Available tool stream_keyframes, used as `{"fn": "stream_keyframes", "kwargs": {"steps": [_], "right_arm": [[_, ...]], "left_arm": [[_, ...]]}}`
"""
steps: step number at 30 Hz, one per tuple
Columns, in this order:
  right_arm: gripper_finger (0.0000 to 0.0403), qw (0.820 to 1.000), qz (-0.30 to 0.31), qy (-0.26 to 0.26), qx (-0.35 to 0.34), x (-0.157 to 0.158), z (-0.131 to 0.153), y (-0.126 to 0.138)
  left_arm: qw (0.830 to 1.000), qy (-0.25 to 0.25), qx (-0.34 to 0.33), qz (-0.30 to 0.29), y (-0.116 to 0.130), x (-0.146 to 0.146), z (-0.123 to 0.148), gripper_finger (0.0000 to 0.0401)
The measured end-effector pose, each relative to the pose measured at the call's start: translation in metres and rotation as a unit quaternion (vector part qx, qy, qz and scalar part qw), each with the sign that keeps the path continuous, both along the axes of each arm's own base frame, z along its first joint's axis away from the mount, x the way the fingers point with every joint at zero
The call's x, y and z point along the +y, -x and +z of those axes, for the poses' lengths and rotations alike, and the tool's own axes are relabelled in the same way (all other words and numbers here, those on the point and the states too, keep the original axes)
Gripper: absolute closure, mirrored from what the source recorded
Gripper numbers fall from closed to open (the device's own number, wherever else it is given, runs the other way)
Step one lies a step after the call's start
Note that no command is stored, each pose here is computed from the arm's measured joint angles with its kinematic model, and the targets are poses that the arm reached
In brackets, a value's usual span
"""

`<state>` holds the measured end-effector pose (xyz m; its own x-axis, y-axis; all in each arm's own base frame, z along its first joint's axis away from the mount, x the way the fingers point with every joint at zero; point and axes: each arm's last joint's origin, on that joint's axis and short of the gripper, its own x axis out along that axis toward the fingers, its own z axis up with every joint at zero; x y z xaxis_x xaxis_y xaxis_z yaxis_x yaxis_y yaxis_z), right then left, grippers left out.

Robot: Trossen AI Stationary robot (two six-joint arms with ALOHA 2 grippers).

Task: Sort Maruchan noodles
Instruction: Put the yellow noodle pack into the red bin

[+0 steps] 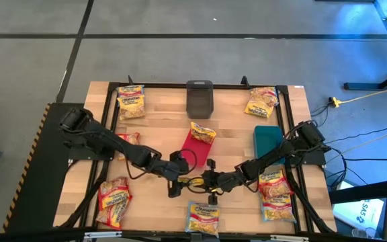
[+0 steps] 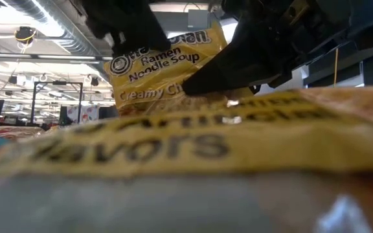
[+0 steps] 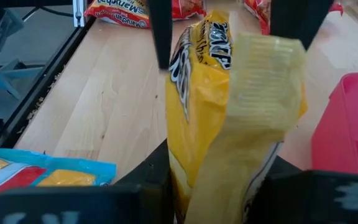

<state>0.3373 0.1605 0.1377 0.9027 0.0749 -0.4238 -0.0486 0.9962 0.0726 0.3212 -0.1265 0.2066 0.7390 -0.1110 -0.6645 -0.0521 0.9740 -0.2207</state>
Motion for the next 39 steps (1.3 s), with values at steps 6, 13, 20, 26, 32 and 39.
{"fn": "stream_keyframes", "kwargs": {"steps": [6, 13, 20, 26, 32, 39], "right_arm": [[0.0307, 1.000, 0.001, 0.005, -0.010, 0.000, 0.002, -0.001], [0.0298, 1.000, 0.001, 0.002, -0.022, 0.000, 0.004, -0.002], [0.0247, 1.000, -0.007, 0.003, -0.028, 0.000, 0.005, -0.002], [0.0199, 1.000, -0.003, 0.012, -0.011, -0.002, 0.018, 0.004], [0.0185, 0.999, 0.015, 0.026, 0.028, -0.005, 0.048, 0.024], [0.0185, 0.995, 0.042, 0.072, 0.061, 0.006, 0.087, 0.073]], "left_arm": [[1.000, 0.010, 0.023, -0.011, -0.002, 0.000, -0.010, 0.0136], [0.999, 0.016, 0.026, -0.016, -0.003, 0.001, -0.010, 0.0191], [0.999, 0.014, 0.027, -0.016, -0.003, 0.003, -0.010, 0.0244], [0.999, 0.009, 0.028, -0.014, -0.001, 0.008, -0.005, 0.0253], [1.000, 0.005, 0.018, -0.017, 0.006, 0.011, 0.009, 0.0254], [0.996, -0.076, 0.045, 0.016, 0.010, 0.027, 0.051, 0.0254]]}}
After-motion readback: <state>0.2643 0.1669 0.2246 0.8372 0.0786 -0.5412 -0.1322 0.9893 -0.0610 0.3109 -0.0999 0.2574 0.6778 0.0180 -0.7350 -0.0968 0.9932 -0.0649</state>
